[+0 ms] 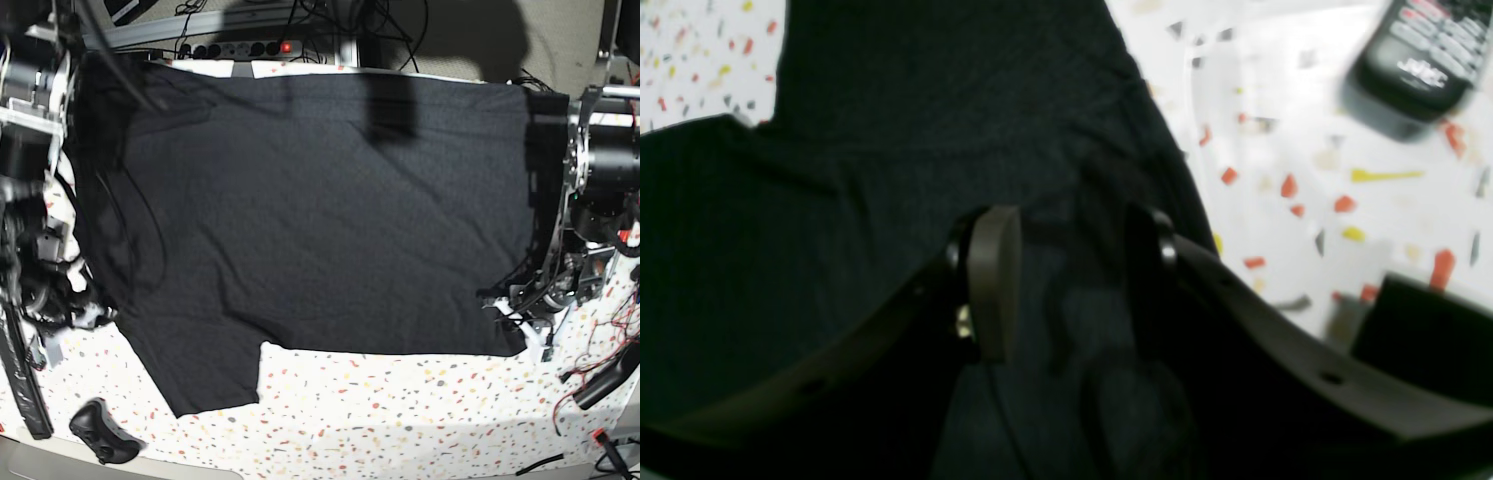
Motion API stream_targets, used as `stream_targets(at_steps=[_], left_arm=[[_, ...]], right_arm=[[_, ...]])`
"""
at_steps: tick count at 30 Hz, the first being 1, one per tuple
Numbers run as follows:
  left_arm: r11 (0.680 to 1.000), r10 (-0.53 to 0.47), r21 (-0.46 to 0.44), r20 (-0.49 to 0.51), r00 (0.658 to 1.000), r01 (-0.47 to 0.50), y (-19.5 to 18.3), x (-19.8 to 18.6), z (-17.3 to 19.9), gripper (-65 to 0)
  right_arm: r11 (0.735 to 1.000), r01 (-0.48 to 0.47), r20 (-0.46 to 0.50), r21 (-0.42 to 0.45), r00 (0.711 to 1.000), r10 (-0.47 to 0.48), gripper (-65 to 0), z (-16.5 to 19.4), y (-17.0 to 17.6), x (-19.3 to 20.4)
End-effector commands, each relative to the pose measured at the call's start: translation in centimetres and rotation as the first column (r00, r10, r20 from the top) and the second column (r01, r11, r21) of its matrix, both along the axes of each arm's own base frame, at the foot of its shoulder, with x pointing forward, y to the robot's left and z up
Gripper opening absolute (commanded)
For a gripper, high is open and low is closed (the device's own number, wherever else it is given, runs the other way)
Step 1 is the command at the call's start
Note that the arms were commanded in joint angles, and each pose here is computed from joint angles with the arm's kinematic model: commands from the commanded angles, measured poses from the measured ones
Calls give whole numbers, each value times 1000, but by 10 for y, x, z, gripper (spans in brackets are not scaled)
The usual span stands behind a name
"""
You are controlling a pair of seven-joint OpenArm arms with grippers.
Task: Fold the T-shirt properly
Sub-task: 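Lift the side edges and fold the shirt lengthwise toward the collar edge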
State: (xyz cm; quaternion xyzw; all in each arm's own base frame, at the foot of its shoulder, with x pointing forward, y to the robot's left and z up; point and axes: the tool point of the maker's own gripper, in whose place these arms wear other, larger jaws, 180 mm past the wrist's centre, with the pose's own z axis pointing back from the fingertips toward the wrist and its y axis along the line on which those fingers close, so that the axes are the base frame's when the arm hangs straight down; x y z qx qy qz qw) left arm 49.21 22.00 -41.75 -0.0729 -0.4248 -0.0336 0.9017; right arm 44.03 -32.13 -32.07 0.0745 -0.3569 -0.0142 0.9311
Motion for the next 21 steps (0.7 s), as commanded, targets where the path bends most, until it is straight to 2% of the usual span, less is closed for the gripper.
stream_targets(at_steps=[1,6,11,16,21], left_arm=[[1000,0,-2,40,999,0,2,14,18,-650],[1000,0,-2,40,999,0,2,14,19,-650],[1000,0,-2,40,999,0,2,14,18,-650],[1000,0,-2,40,999,0,2,14,18,-650],[1000,0,-2,40,999,0,2,14,19,-650]], right_arm=[[1000,14,73,-14,997,-13,-398,31,-12,22],[992,97,-27,-84,995,-99,-398,28,-37,44],[975,133,-136,-180,978,-159,-398,-2,-60,32],[966,144,-208,-216,960,-189,-398,-34,-71,9],[969,138,-249,-205,950,-188,-400,-44,-67,1]])
